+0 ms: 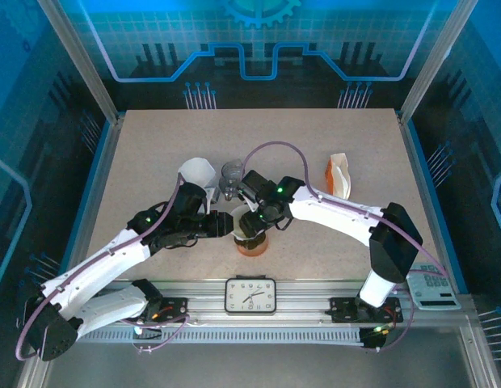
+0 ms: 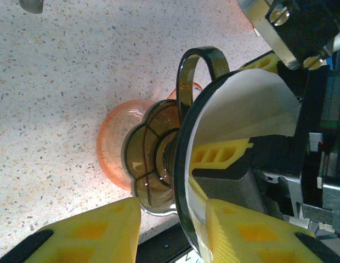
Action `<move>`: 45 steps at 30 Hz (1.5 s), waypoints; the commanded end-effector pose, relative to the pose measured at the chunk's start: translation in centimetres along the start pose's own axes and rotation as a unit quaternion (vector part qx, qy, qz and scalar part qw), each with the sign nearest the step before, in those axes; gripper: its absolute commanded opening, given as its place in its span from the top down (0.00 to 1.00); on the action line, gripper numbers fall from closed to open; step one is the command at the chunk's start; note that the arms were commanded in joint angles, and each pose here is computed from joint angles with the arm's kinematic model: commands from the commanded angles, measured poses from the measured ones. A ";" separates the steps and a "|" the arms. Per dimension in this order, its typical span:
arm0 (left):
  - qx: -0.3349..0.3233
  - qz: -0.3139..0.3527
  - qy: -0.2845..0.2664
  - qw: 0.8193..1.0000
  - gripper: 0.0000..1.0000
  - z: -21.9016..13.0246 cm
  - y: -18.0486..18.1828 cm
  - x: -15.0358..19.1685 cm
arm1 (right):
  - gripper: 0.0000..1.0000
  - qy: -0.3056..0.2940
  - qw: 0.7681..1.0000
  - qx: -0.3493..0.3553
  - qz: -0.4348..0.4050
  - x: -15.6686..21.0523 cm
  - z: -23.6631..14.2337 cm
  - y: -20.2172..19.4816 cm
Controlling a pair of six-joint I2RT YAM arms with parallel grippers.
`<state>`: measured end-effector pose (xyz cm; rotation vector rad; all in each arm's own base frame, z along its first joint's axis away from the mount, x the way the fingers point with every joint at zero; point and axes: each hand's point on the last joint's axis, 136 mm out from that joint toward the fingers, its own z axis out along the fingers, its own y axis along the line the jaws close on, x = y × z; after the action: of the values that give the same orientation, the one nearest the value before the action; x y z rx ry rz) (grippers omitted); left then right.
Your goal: Place the coffee filter in the dripper
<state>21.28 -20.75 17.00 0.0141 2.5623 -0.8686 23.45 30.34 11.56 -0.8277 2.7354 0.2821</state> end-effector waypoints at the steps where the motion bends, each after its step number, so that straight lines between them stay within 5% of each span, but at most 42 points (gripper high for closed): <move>1: 0.014 -0.013 0.002 1.000 0.62 -0.1 -0.4 0.0 | 0.35 0.016 1.000 0.010 -0.009 1.0 1.4 0.1; 7: 0.053 -0.023 -0.038 0.998 0.46 -2.0 -1.8 -1.6 | 0.35 0.013 1.000 0.011 -0.007 1.0 1.3 0.0; 14: 0.056 -0.019 -0.006 0.998 0.46 -1.0 -1.8 -1.0 | 0.35 0.014 1.000 0.012 -0.007 1.0 1.3 0.1; 26: 0.052 -0.025 0.039 0.998 0.67 -0.2 -1.2 0.9 | 0.35 0.017 1.000 0.013 -0.008 1.0 1.4 0.0; 33: 0.046 -0.029 0.056 0.997 0.88 0.0 -0.6 1.8 | 0.35 0.018 1.000 0.012 -0.007 0.9 1.5 0.1; 41: 0.046 -0.031 0.053 0.997 0.61 -0.2 -0.8 1.6 | 0.35 0.018 1.000 0.015 -0.006 0.9 1.4 0.0; 45: 0.046 -0.031 0.057 0.997 0.62 -0.2 -0.7 1.8 | 0.36 0.018 1.000 0.015 -0.005 0.8 1.4 0.0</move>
<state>20.28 -21.45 17.17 0.0009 2.6062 -1.0182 23.28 30.47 11.50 -0.8344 2.7334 0.2833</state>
